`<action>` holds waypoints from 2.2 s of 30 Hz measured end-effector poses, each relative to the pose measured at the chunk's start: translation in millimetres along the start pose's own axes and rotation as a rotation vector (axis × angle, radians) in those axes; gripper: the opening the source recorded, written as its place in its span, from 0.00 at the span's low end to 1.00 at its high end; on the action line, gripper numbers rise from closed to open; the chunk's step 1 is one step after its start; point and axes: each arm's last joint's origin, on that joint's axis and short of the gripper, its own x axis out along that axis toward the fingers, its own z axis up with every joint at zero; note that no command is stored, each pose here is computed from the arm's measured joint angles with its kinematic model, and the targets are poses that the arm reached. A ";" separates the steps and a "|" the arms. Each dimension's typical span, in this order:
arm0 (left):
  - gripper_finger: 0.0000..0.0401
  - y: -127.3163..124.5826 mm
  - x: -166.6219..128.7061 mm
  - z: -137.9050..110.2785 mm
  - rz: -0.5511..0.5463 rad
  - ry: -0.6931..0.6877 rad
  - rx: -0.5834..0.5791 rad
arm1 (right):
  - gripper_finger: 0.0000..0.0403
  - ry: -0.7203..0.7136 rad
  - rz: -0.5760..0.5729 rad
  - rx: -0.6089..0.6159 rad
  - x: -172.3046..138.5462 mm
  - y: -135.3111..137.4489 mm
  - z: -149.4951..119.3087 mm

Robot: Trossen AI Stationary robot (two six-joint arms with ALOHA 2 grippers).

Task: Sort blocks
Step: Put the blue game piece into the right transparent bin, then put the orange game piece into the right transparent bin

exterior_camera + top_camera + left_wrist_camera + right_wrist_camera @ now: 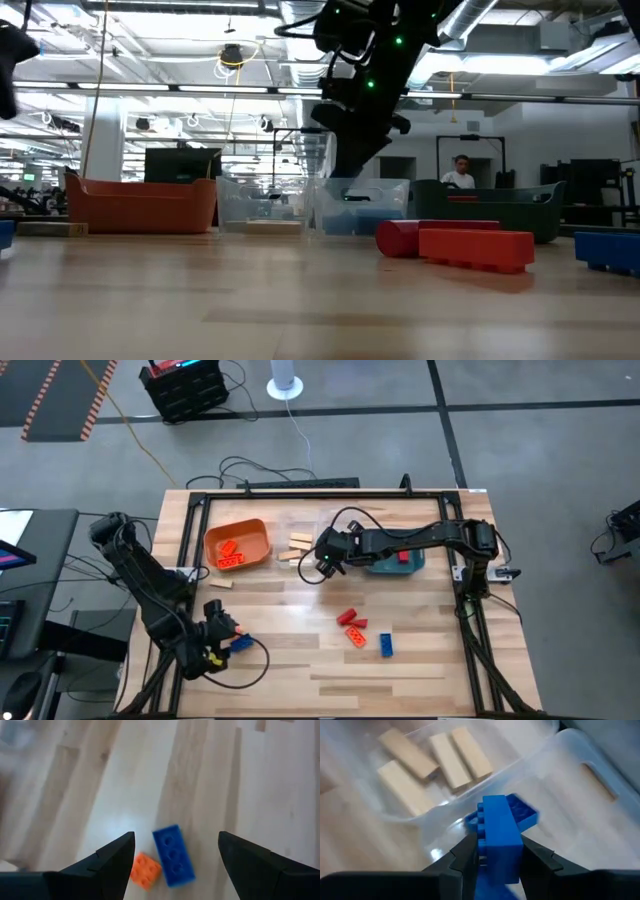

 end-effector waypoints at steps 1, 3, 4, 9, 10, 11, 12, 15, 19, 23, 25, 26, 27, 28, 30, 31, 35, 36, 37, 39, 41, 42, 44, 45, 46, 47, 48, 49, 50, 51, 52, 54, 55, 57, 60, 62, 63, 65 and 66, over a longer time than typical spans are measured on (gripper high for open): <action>0.70 -0.5 -0.2 -0.8 -0.011 0.018 -0.011 | 0.38 0.004 0.012 0.000 -0.1 0.6 -0.1; 0.70 -1.3 -0.4 -1.9 -0.031 0.053 -0.032 | 0.40 0.018 0.031 -0.010 -0.4 1.3 -1.1; 0.70 -1.6 -0.4 -2.3 -0.038 0.067 -0.044 | 0.42 0.024 0.037 -0.013 -0.5 1.6 -1.5; 0.70 -5.4 -0.6 -2.2 -0.091 0.106 -0.082 | 0.47 0.042 0.044 -0.044 -10.8 -0.2 -3.2; 0.70 -6.9 -0.3 -1.9 -0.105 0.109 -0.088 | 0.48 0.030 0.055 -0.054 -18.2 0.1 -2.4; 0.70 -8.4 0.2 -1.6 -0.115 0.106 -0.093 | 0.49 0.013 0.069 -0.064 -28.1 1.4 -2.0; 0.70 -9.9 1.1 -1.4 -0.121 0.103 -0.097 | 0.50 -0.007 0.085 -0.077 -38.7 4.1 -2.2; 0.70 -12.7 4.9 -2.4 -0.114 0.099 -0.095 | 0.50 -0.092 0.173 -0.147 -74.1 23.8 -7.8; 0.70 -14.9 13.0 -3.6 -0.057 0.055 -0.079 | 0.49 -0.140 0.290 -0.297 -105.7 69.9 -38.0; 0.70 -13.3 22.3 0.8 -0.011 0.034 -0.073 | 0.49 -0.067 0.377 -0.473 -113.9 113.0 -84.4; 0.70 -12.5 26.0 4.9 -0.009 0.028 -0.083 | 0.49 -0.018 0.391 -0.539 -118.9 125.1 -99.9; 0.70 -11.9 27.3 6.9 -0.010 0.028 -0.080 | 0.49 0.002 0.388 -0.563 -122.5 129.0 -103.7; 0.70 -11.6 28.4 9.0 -0.013 0.023 -0.079 | 0.49 0.021 0.384 -0.581 -125.0 132.7 -105.7; 0.70 -11.3 29.5 11.2 -0.018 0.019 -0.079 | 0.50 0.042 0.378 -0.593 -126.5 135.4 -106.3; 0.70 -10.7 31.5 15.1 -0.024 0.009 -0.072 | 0.50 0.098 0.366 -0.610 -125.2 140.7 -107.7; 0.70 -11.0 32.1 16.6 -0.031 0.004 -0.070 | 0.51 0.134 0.363 -0.622 -122.2 142.9 -108.9; 0.70 -11.7 32.9 18.7 -0.048 0.004 -0.078 | 0.55 0.326 0.250 -0.646 -109.3 135.5 -116.8; 0.70 -12.0 32.8 18.4 -0.053 0.010 -0.078 | 0.56 0.370 0.209 -0.641 -107.3 129.7 -118.4; 0.70 -12.5 32.4 17.6 -0.060 0.018 -0.075 | 0.57 0.402 0.182 -0.627 -104.8 125.3 -119.1; 0.70 -14.2 31.0 15.6 -0.069 0.021 -0.067 | 0.58 0.432 0.163 -0.609 -102.3 118.8 -117.6; 0.70 -15.1 30.2 14.5 -0.074 0.023 -0.063 | 0.59 0.433 0.167 -0.595 -101.5 115.0 -115.1; 0.70 -15.4 29.9 14.1 -0.076 0.023 -0.064 | 0.59 0.430 0.175 -0.589 -101.1 113.3 -113.2; 0.70 -15.7 29.5 13.5 -0.076 0.024 -0.065 | 0.59 0.430 0.209 -0.574 -97.9 112.3 -111.2; 0.70 -16.0 29.2 13.1 -0.078 0.024 -0.068 | 0.59 0.439 0.219 -0.576 -94.4 111.2 -111.5; 0.70 -16.6 28.6 12.4 -0.080 0.025 -0.069 | 0.59 0.451 0.221 -0.584 -89.9 109.8 -113.5; 0.70 -17.1 28.1 11.6 -0.082 0.026 -0.067 | 0.59 0.468 0.209 -0.593 -85.7 107.4 -116.4; 0.70 -17.7 27.6 10.8 -0.086 0.026 -0.065 | 0.59 0.487 0.201 -0.598 -82.1 104.9 -118.4; 0.70 -18.5 26.9 9.9 -0.090 0.027 -0.065 | 0.58 0.493 0.201 -0.597 -79.5 103.7 -119.2; 0.70 -19.1 26.2 8.8 -0.092 0.028 -0.066 | 0.58 0.494 0.208 -0.593 -78.5 103.8 -119.6; 0.70 -19.8 25.4 7.8 -0.095 0.029 -0.067 | 0.57 0.497 0.217 -0.587 -77.9 104.0 -120.0; 0.70 -20.5 24.7 6.7 -0.098 0.030 -0.071 | 0.57 0.506 0.219 -0.583 -77.8 103.9 -121.1; 0.70 -21.9 23.2 4.6 -0.105 0.033 -0.071 | 0.56 0.536 0.222 -0.572 -80.8 104.7 -125.5; 0.70 -22.4 22.6 3.8 -0.107 0.034 -0.072 | 0.56 0.553 0.228 -0.563 -84.2 104.3 -127.4; 0.70 -23.2 21.7 2.4 -0.111 0.035 -0.072 | 0.56 0.568 0.238 -0.542 -92.3 102.7 -130.9; 0.70 -23.9 20.8 1.0 -0.113 0.038 -0.075 | 0.56 0.576 0.233 -0.498 -108.9 93.9 -138.7; 0.70 -24.2 20.3 0.4 -0.115 0.038 -0.079 | 0.56 0.574 0.237 -0.401 -120.2 87.4 -144.3; 0.70 -24.2 20.2 0.1 -0.114 0.040 -0.081 | 0.56 0.585 0.240 -0.322 -124.5 83.7 -146.6; 0.70 -24.2 20.2 0.1 -0.114 0.040 -0.083 | 0.56 0.633 0.200 -0.123 -130.0 76.6 -153.5; 0.70 -24.2 20.2 0.1 -0.114 0.040 -0.083 | 0.56 0.658 0.173 -0.039 -131.1 73.6 -157.1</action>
